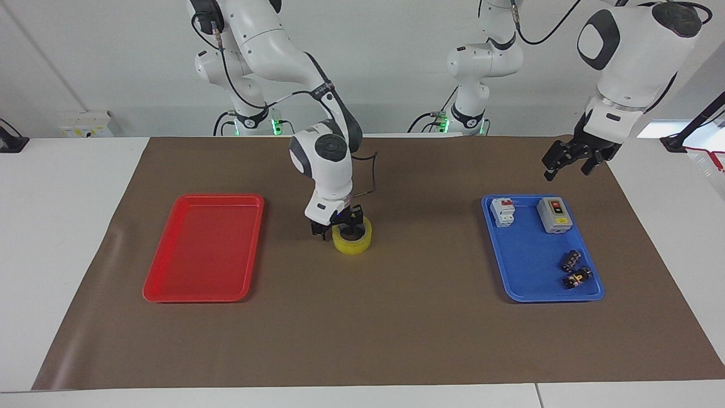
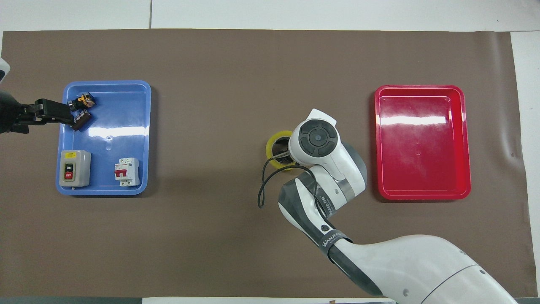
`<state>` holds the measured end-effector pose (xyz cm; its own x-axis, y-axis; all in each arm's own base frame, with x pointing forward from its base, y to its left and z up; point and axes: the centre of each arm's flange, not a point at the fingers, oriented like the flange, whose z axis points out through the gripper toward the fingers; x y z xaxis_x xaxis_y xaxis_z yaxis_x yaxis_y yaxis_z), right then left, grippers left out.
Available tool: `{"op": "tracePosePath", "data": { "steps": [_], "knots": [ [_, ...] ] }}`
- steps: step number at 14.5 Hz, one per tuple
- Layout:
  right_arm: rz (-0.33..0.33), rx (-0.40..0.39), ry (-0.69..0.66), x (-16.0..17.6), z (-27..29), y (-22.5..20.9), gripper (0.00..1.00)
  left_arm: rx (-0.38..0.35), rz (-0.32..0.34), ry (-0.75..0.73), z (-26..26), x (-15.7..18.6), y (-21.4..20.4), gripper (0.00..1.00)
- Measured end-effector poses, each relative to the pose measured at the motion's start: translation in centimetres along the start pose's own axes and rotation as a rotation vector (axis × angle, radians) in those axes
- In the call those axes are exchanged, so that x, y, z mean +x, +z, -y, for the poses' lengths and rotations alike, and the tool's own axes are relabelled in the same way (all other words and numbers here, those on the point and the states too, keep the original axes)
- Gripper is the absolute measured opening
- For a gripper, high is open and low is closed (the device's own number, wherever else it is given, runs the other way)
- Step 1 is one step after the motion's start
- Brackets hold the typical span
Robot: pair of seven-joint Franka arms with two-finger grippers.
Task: Place and move tape with both arms
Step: 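Grasp the tape roll with the right gripper while the left gripper returns, then carry the tape roll with the right gripper into the red tray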
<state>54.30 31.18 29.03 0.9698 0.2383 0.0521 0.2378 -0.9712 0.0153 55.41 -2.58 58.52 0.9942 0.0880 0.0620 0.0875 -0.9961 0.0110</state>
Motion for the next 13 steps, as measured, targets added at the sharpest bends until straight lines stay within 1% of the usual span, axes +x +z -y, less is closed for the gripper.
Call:
{"op": "tracePosePath", "data": {
  "steps": [3, 5, 7, 9, 11, 13],
  "knots": [
    [-0.008, 0.002, 0.010, 0.3, -1.1, 0.1, 0.38, 0.001, 0.012, -0.007, 0.4, -0.1, -0.8, 1.00],
    [-0.004, -0.002, 0.004, 0.7, -2.5, 0.0, 0.21, 0.003, 0.027, -0.010, 0.6, -0.3, -1.1, 1.00],
    [0.033, -0.015, 0.012, 1.8, -3.8, -1.6, 0.21, 0.004, 0.033, -0.015, 0.9, -0.3, -1.0, 1.00],
    [0.058, -0.027, 0.035, 3.6, -5.7, -5.4, 0.21, 0.004, 0.035, -0.016, 1.2, -0.2, -0.9, 1.00],
    [0.053, -0.030, 0.049, 4.9, -10.2, -9.6, 0.21, 0.004, 0.039, -0.004, 1.2, -0.3, -0.8, 1.00],
    [0.043, -0.033, 0.064, 5.0, -16.5, -12.4, 0.21, 0.002, 0.040, 0.005, 0.8, -0.3, -0.7, 1.00]
  ]
}}
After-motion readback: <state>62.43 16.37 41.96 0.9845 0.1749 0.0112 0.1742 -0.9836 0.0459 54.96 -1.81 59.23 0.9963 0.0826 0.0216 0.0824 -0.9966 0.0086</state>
